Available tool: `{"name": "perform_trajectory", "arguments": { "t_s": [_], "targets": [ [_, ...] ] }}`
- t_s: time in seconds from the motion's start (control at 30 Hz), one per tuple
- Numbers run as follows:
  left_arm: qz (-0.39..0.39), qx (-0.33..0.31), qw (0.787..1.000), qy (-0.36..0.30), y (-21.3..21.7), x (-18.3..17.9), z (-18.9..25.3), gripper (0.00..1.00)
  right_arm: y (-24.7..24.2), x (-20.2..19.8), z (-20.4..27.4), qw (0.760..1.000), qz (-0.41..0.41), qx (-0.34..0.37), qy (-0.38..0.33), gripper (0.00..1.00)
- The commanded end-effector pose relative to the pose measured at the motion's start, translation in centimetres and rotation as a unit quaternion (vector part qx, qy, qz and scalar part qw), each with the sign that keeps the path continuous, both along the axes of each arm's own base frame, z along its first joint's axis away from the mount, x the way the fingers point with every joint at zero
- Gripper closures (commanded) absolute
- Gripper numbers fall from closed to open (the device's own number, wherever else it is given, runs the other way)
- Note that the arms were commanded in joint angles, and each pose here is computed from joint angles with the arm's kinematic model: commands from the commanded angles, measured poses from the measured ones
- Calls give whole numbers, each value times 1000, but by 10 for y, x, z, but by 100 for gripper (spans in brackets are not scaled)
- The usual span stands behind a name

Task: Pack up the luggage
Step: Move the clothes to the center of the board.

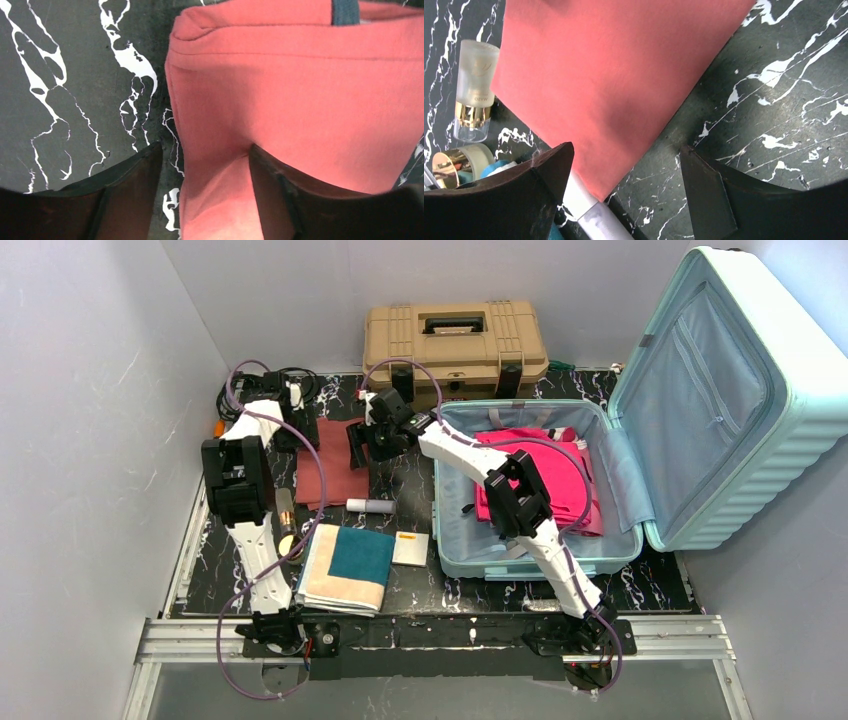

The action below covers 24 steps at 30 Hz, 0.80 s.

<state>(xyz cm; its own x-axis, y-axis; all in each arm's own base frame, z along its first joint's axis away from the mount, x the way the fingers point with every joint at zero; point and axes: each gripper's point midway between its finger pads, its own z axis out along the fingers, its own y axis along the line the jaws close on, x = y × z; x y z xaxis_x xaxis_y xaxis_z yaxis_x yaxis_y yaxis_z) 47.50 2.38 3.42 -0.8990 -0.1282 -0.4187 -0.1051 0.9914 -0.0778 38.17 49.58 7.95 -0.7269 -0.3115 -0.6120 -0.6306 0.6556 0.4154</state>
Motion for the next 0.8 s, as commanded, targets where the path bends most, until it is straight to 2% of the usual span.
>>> {"name": "perform_trajectory", "arguments": {
  "t_s": [0.0,0.13,0.17,0.37,0.53,0.77],
  "targets": [
    [3,-1,1000,-20,2,4,23,28,12,21,12,999,-23,46,-2,13],
    [4,-3,999,-52,1,7,53,4,13,18,2,997,-24,66,36,13],
    [4,-4,998,-59,0,7,62,2,13,19,1,996,-25,69,42,13],
    [-5,-10,995,-99,-5,-11,110,2,13,19,-2,993,-37,84,70,14],
    [-30,-20,993,-112,-15,-43,122,2,11,19,-14,990,-64,85,96,17],
    [-167,-13,975,-144,-47,-90,118,2,11,23,-26,984,-81,101,125,21]
  ]
}}
